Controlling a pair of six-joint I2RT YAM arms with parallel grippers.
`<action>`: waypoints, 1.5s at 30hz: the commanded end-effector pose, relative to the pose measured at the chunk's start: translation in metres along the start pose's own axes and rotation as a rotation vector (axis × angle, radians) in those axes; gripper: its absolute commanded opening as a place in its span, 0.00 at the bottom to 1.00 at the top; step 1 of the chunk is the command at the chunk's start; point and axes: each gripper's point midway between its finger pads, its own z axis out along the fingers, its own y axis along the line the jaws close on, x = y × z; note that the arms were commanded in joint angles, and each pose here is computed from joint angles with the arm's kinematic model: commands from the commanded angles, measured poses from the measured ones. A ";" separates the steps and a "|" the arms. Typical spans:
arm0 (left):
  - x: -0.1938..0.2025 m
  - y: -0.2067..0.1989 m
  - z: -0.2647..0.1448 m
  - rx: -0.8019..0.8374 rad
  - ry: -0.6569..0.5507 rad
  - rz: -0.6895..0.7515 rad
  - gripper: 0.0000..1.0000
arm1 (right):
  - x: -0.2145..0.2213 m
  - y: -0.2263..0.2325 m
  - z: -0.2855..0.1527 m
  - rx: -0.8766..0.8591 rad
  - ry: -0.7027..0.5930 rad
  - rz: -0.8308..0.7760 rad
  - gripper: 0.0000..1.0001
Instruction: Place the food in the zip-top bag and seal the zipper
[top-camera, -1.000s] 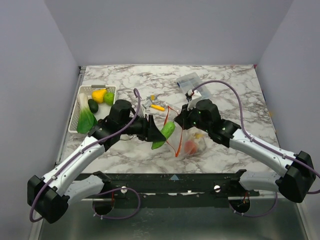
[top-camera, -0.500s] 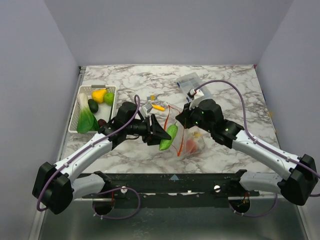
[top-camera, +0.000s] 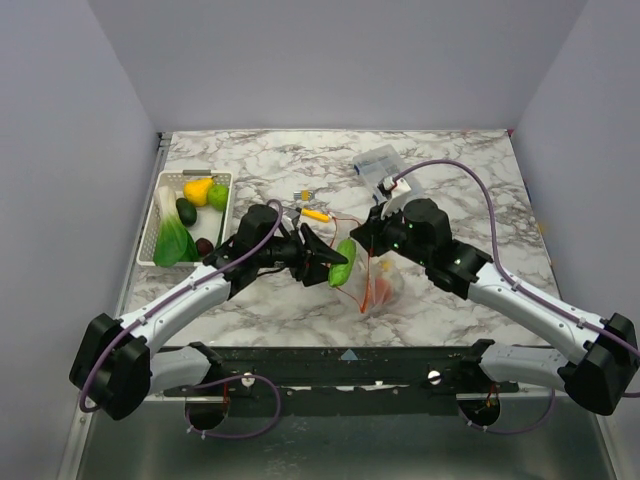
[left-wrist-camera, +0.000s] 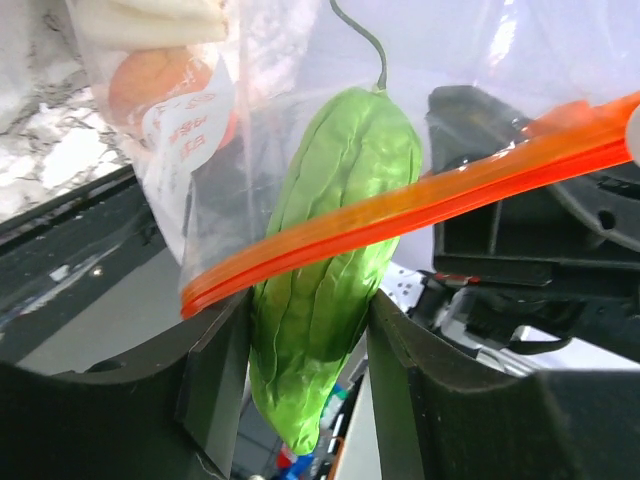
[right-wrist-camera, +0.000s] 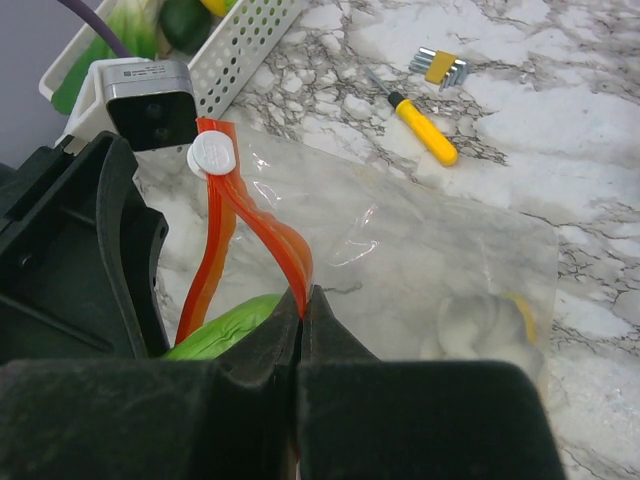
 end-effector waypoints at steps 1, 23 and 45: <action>-0.006 -0.021 0.006 0.053 -0.061 -0.146 0.02 | -0.008 0.013 -0.005 -0.061 -0.035 -0.011 0.01; -0.056 -0.042 0.021 0.070 -0.355 -0.172 0.28 | -0.025 0.022 -0.009 -0.068 -0.081 0.089 0.01; -0.024 -0.037 -0.007 0.109 -0.313 0.251 0.80 | -0.021 -0.002 -0.011 0.061 -0.103 0.133 0.01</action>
